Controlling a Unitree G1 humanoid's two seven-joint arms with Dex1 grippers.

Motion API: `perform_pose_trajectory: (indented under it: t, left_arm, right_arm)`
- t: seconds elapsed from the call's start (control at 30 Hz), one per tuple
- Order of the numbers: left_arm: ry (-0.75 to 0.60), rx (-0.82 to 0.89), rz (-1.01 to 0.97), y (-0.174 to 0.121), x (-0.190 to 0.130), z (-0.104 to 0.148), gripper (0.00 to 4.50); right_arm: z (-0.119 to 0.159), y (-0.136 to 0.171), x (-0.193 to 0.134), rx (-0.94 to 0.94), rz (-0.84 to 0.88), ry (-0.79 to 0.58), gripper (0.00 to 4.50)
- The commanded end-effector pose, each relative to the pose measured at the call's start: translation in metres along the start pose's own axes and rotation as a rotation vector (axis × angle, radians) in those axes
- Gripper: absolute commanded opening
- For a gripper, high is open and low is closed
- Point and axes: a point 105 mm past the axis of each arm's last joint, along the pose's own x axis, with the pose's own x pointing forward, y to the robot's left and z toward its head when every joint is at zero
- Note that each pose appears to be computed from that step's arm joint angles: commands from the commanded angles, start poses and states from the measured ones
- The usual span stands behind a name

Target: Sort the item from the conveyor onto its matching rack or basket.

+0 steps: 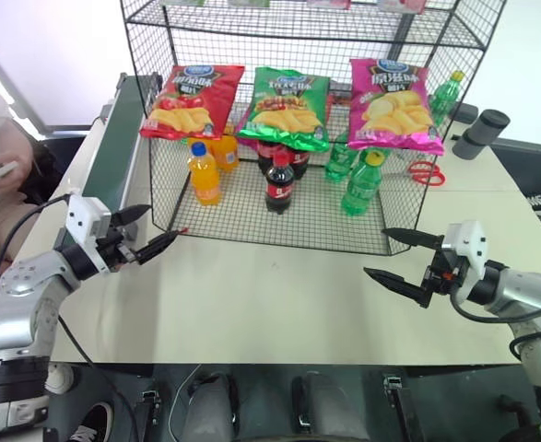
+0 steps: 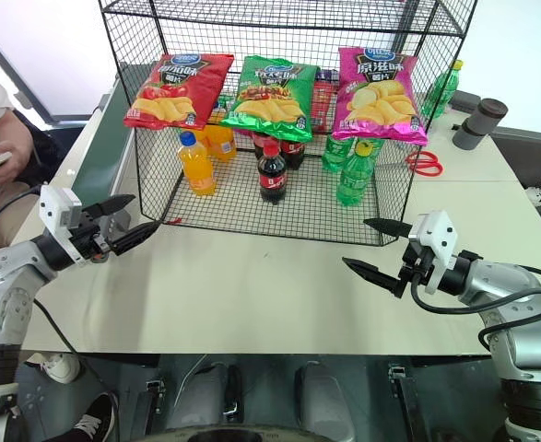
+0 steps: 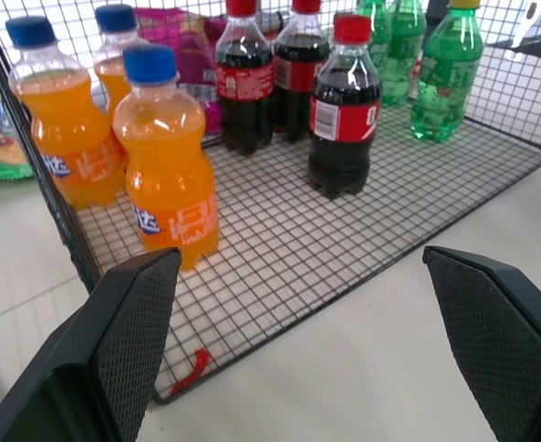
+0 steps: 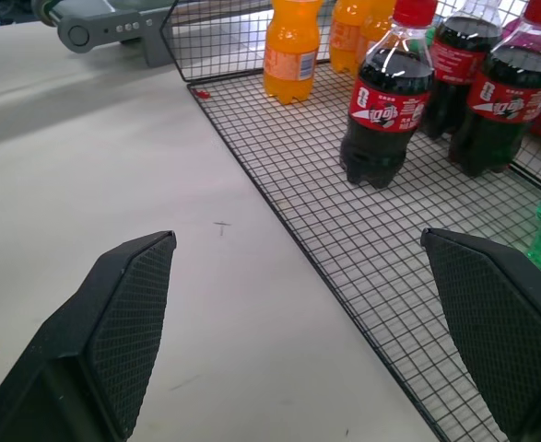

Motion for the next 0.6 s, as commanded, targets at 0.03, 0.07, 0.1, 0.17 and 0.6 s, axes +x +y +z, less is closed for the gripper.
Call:
perform_pose_trajectory:
  t: [0.03,0.07,0.1,0.17,0.6]
  left_arm:
    - [-0.023,0.033,0.006,-0.001,0.001,0.001,4.50]
    - [-0.023,0.029,0.019,0.001,0.001,-0.001,4.50]
    - [-0.019,0.017,0.028,0.001,0.001,-0.004,4.50]
    - [0.001,-0.032,0.006,-0.001,0.005,-0.007,4.50]
    - [-0.093,-0.048,-0.059,0.010,0.010,-0.002,4.50]
  right_arm:
    - [0.004,-0.001,-0.003,-0.038,-0.018,-0.008,4.45]
    - [0.003,-0.001,-0.003,-0.041,-0.019,-0.003,4.45]
    - [0.002,0.000,-0.003,-0.045,-0.017,-0.001,4.45]
    - [0.004,-0.001,-0.004,-0.049,-0.039,-0.008,4.45]
    - [-0.002,0.005,-0.004,-0.082,-0.051,0.002,4.45]
